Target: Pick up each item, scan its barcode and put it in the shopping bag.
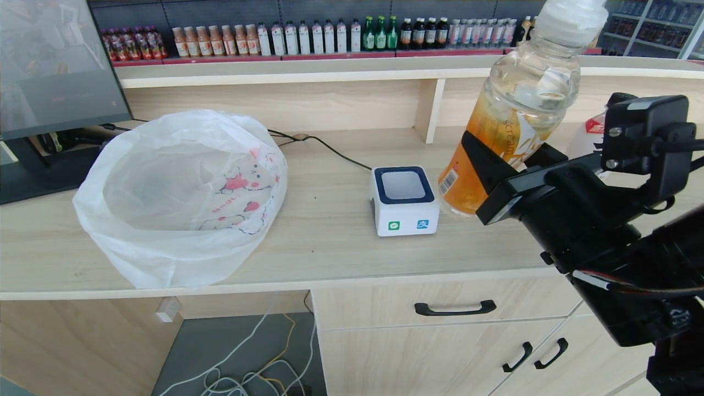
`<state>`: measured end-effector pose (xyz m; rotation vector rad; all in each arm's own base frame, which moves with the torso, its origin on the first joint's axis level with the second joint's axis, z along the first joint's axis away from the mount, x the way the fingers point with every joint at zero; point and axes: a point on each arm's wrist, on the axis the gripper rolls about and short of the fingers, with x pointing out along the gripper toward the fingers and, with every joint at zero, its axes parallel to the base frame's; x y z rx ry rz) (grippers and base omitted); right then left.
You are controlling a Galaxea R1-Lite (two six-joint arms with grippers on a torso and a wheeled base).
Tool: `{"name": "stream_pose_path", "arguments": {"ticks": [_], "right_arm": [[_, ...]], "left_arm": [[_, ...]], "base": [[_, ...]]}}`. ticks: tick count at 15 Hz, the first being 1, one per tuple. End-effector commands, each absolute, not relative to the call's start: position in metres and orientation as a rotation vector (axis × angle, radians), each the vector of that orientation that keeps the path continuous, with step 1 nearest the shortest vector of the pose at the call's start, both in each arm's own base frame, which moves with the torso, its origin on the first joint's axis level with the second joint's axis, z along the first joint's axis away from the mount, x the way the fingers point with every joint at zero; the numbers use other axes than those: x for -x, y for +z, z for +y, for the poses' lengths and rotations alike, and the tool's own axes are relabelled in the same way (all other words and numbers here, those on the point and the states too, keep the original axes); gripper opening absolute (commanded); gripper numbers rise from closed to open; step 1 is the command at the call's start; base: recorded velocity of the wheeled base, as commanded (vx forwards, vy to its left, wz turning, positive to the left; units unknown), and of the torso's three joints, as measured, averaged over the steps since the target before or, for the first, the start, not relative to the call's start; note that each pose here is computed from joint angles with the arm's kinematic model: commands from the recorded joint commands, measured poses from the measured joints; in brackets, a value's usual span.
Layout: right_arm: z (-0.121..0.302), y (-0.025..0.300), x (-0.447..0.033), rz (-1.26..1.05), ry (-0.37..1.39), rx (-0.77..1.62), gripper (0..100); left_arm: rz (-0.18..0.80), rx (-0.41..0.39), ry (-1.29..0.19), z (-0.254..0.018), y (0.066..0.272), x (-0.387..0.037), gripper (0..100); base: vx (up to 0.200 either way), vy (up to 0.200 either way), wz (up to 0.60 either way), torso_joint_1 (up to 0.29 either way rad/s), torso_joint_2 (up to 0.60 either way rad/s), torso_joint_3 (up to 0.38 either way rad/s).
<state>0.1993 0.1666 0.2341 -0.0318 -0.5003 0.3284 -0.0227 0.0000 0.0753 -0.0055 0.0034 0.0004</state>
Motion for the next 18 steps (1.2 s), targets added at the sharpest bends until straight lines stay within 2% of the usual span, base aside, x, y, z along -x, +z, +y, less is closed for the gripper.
{"name": "stream_pose_path", "arguments": {"ticks": [1,7,16,18], "right_arm": [[0.164,0.235,-0.201,-0.504,0.315,0.025,0],[0.16,0.245,-0.199,-0.517,0.24,-0.016,0],[0.158,0.242,-0.202,-0.525,0.189,0.154,0],[0.15,0.248,-0.21,-0.55,0.126,0.227,0]], "left_arm": [[0.003,0.005,0.0,0.0,0.075,0.023,100],[0.003,0.006,0.002,0.0,0.075,0.023,100],[0.003,0.002,0.0,0.0,0.075,0.023,100],[0.003,0.002,0.002,0.0,0.075,0.023,100]], "base": [[0.0,0.2,0.0,0.002,0.0,0.012],[0.0,0.2,0.0,0.002,0.0,-0.001],[0.0,0.0,0.0,0.0,0.0,0.0],[0.0,0.0,0.0,0.0,0.0,0.0]]}}
